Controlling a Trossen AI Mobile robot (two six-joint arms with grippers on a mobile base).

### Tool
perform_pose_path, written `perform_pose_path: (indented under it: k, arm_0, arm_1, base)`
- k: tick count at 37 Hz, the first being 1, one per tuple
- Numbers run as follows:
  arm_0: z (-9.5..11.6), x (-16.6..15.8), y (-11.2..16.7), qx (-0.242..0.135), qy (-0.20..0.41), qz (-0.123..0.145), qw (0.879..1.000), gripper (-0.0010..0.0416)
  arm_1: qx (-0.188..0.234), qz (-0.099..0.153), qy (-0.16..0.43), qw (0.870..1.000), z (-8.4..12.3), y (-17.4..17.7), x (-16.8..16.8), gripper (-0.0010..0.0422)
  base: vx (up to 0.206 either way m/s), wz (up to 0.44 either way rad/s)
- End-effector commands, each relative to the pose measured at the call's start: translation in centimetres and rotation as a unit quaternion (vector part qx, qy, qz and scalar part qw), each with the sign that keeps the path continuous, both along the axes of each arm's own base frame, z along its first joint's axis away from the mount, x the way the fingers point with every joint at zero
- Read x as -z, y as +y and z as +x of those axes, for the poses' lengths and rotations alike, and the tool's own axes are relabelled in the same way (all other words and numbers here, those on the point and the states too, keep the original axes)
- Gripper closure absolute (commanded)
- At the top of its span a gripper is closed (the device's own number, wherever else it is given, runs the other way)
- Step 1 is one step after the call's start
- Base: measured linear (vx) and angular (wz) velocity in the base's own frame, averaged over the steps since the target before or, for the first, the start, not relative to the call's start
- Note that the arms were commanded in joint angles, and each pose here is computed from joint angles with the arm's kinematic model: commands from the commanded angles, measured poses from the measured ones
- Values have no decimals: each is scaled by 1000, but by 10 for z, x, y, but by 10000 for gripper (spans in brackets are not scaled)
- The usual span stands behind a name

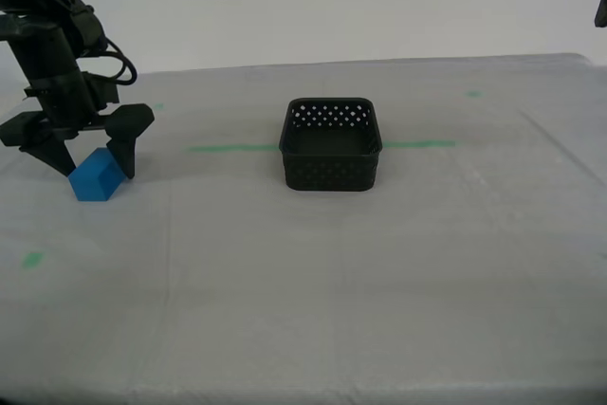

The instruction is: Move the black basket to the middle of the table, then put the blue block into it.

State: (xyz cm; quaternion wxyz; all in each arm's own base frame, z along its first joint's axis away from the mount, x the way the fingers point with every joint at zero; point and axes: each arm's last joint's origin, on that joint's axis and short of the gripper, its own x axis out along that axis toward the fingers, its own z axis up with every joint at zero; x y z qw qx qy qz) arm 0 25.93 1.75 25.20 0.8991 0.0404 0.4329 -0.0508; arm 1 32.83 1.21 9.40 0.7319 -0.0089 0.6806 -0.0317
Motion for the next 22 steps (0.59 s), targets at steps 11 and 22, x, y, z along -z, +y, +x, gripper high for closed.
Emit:
perform_pose_path:
  k: [11,22]
  arm_0:
    - [0,0,0,0,0,1,1000,401]
    - [0,0,0,0,0,1,1000,401]
  arm_1:
    - [-4,1,-3,1000,1,1,0,12]
    - [-8,11,4,1000,0,1,0,12]
  base:
    - [0,0]
    - [0,0]
